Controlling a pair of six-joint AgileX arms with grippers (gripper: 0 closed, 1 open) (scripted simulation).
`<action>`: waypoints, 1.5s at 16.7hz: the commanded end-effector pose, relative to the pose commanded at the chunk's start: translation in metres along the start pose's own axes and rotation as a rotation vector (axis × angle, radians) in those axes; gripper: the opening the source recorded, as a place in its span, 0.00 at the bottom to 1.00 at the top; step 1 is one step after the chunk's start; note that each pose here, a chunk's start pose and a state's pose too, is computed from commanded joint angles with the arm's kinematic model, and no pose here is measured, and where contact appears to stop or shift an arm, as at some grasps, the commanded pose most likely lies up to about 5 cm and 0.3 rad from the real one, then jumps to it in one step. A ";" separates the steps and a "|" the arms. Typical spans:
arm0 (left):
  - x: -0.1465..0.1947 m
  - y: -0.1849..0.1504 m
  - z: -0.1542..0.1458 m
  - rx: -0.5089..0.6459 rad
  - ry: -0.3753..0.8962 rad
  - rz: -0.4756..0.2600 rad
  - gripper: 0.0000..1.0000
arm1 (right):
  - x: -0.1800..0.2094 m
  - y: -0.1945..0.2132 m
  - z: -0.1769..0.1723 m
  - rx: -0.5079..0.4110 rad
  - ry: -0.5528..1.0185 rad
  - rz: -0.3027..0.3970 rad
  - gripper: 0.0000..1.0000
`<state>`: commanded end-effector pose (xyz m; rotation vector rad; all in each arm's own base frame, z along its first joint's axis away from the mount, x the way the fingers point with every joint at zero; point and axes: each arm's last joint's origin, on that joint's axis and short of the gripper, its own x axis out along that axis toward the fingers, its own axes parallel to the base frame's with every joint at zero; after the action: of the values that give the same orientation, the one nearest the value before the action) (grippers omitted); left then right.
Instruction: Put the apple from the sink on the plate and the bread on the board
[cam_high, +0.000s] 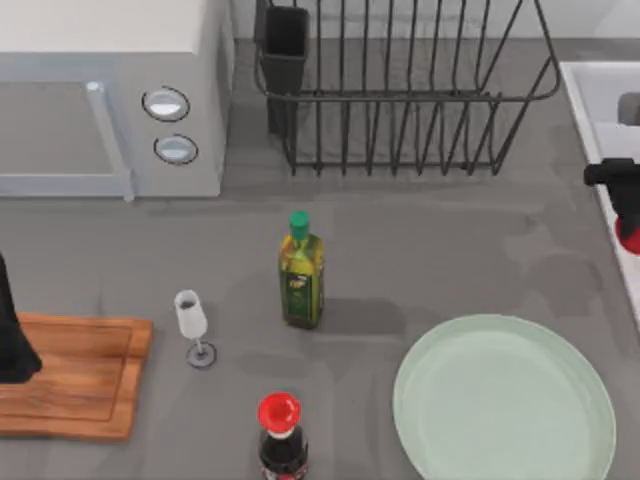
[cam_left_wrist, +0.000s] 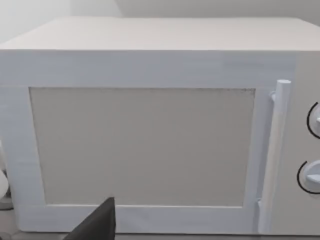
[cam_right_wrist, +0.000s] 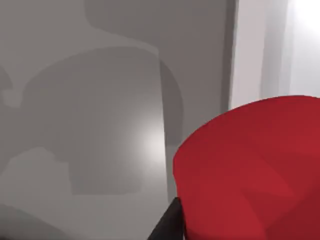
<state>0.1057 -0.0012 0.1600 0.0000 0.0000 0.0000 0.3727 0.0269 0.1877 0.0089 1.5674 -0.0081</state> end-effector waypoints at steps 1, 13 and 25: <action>0.000 0.000 0.000 0.000 0.000 0.000 1.00 | -0.005 0.023 -0.011 0.000 0.004 -0.001 0.00; 0.000 0.000 0.000 0.000 0.000 0.000 1.00 | -0.043 0.149 -0.148 -0.001 0.003 -0.001 0.00; 0.000 0.000 0.000 0.000 0.000 0.000 1.00 | -0.043 0.149 -0.148 -0.001 0.003 -0.001 0.68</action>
<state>0.1057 -0.0012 0.1600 0.0000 0.0000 0.0000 0.2264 0.1775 0.2300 0.0079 1.5708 -0.0079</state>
